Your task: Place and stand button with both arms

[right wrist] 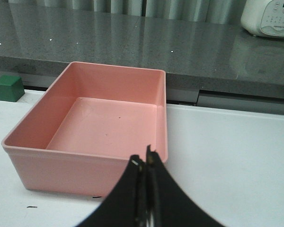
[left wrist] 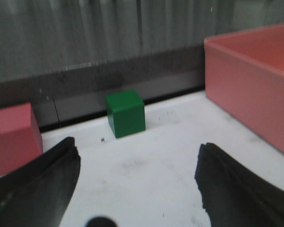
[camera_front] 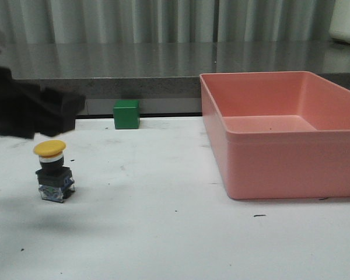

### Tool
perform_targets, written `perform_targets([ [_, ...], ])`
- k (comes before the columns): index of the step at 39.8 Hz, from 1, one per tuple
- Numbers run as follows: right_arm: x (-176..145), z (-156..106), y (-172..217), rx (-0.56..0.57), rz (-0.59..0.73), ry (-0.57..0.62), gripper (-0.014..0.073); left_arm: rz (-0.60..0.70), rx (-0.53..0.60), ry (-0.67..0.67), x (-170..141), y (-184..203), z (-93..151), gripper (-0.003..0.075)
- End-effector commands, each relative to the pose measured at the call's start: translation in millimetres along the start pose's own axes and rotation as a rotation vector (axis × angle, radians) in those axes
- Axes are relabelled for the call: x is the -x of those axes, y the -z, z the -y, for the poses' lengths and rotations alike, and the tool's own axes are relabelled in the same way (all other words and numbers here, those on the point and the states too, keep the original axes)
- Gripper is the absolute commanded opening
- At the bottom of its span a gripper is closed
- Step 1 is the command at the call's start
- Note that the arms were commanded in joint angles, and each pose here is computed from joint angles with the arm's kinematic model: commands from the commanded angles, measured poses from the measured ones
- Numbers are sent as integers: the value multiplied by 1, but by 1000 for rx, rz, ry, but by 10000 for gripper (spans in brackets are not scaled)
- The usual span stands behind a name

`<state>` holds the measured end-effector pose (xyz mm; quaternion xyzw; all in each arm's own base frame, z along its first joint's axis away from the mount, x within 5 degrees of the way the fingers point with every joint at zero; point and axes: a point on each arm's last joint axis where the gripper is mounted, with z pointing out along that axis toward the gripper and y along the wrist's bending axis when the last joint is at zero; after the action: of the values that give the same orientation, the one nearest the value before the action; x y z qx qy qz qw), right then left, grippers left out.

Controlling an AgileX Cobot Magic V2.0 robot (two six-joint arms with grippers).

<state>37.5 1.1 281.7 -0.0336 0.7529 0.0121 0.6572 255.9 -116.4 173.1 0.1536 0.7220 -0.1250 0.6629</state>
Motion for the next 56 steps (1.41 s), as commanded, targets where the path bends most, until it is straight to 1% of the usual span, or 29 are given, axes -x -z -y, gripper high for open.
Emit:
perform_targets([
  [1,15,1,2,-12,100,22,-62,114,3,21,46,4,0,502],
  [2,15,1,2,-12,100,22,-62,91,1,23,51,5,0,502],
  [9,15,1,2,-12,100,22,-62,87,-11,33,94,22,-1,491],
  [10,15,1,2,-12,100,22,-62,105,-12,35,102,28,-1,491],
  [14,15,1,2,-12,100,22,-62,112,-18,39,121,50,-2,491],
  [17,15,1,2,-12,100,22,-62,76,-26,41,131,70,-3,491],
  [20,15,1,2,-12,100,22,-62,61,-34,43,142,95,-3,459],
  [23,15,1,2,-12,100,22,-62,29,-43,43,147,117,-4,365],
  [30,15,1,2,-12,100,22,-62,44,-57,43,158,169,-5,127],
  [34,15,1,2,-12,100,22,-62,62,-62,43,160,192,-6,15],
  [36,15,1,2,-12,100,22,-62,77,-63,43,161,202,-6,-19],
  [41,15,1,2,-12,100,22,-62,128,-66,43,163,222,-7,-20],
  [45,15,1,2,-12,100,22,-62,164,-66,43,165,232,-8,-20],
  [56,15,1,2,-12,100,22,-62,170,-66,43,164,233,-8,-20],
])
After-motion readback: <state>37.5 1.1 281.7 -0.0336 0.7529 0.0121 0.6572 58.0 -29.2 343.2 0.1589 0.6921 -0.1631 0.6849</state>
